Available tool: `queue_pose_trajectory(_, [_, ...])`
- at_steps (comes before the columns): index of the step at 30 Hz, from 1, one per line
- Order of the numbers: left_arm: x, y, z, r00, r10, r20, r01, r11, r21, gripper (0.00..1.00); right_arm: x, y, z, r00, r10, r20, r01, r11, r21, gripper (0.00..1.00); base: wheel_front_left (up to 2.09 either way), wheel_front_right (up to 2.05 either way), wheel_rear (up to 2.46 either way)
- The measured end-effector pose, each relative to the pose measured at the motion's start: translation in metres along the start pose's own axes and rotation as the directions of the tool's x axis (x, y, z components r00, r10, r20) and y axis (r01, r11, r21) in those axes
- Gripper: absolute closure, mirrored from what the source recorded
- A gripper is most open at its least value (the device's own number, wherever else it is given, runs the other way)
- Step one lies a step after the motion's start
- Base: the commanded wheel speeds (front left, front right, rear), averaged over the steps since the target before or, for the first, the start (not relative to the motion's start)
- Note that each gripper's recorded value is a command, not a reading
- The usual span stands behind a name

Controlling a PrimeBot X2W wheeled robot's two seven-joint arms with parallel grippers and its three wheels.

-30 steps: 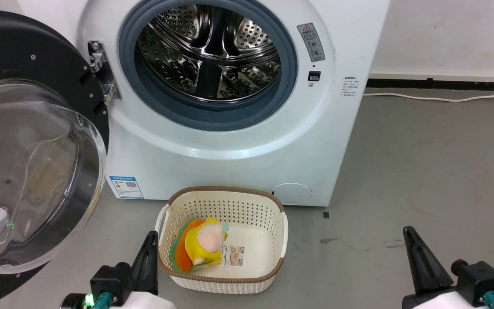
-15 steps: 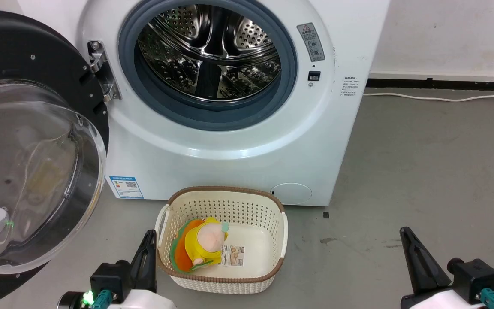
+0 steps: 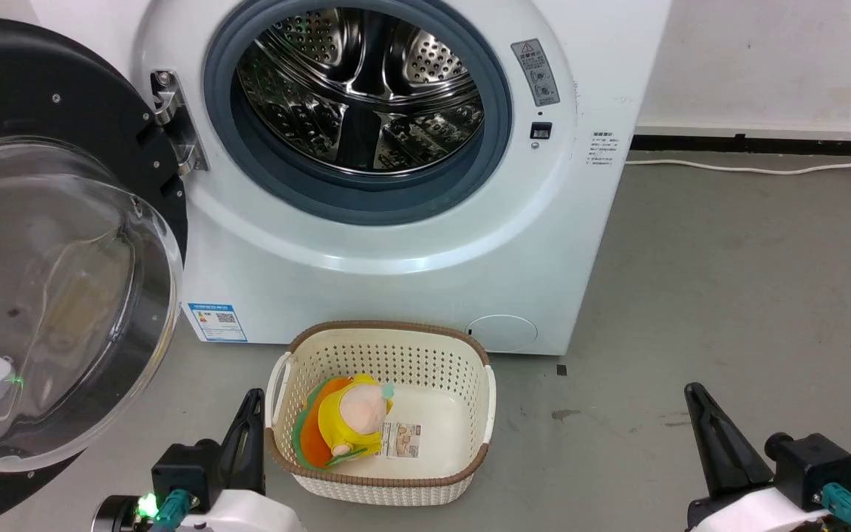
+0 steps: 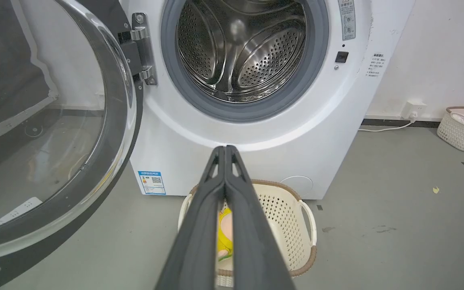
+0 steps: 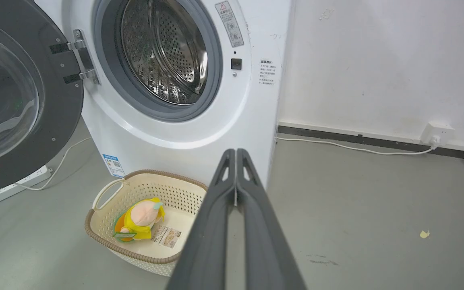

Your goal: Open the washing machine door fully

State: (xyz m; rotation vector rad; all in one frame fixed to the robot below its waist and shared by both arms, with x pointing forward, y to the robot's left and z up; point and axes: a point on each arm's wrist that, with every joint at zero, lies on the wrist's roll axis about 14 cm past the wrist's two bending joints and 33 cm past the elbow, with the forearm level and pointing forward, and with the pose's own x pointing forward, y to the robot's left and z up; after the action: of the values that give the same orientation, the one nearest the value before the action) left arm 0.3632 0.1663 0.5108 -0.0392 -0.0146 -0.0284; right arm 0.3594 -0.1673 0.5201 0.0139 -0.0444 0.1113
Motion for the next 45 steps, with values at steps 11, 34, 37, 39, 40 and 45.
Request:
queue_pose_trajectory(11, [0.0016, 0.0011, 0.0021, 1.000, 0.003, -0.006, -0.003, 1.000, 0.016, 1.00, 0.0006, 0.0008, -0.0016, 1.000, 0.003, -0.018, -0.003, 1.000, -0.013, 1.00, 0.00, 0.00, 0.00])
queue_pose_trajectory(34, [0.0041, 0.0069, 0.0068, 1.000, 0.017, -0.021, -0.016, 0.998, 0.055, 1.00, 0.0054, 0.0027, -0.0011, 0.999, 0.010, -0.047, -0.012, 0.999, -0.038, 1.00, 0.00, 0.00, 0.00])
queue_pose_trajectory(37, [0.0043, 0.0075, 0.0070, 0.999, 0.020, -0.025, -0.018, 0.998, 0.056, 1.00, 0.0056, 0.0031, -0.0019, 0.998, 0.011, -0.055, -0.014, 0.999, -0.041, 1.00, 0.00, 0.00, 0.00])
queue_pose_trajectory(39, [0.0044, 0.0079, 0.0077, 0.999, 0.020, -0.024, -0.019, 0.998, 0.059, 1.00, 0.0059, 0.0033, -0.0016, 0.998, 0.012, -0.055, -0.015, 0.999, -0.043, 1.00, 0.00, 0.00, 0.00])
queue_pose_trajectory(40, [0.0045, 0.0079, 0.0081, 1.000, 0.020, -0.023, -0.019, 0.998, 0.063, 1.00, 0.0062, 0.0035, -0.0013, 0.998, 0.013, -0.055, -0.015, 0.999, -0.044, 1.00, 0.00, 0.00, 0.00])
queue_pose_trajectory(45, [0.0053, 0.0087, 0.0093, 0.999, 0.023, -0.027, -0.022, 0.998, 0.067, 1.00, 0.0072, 0.0039, -0.0012, 0.998, 0.014, -0.063, -0.017, 0.999, -0.047, 1.00, 0.00, 0.00, 0.00])
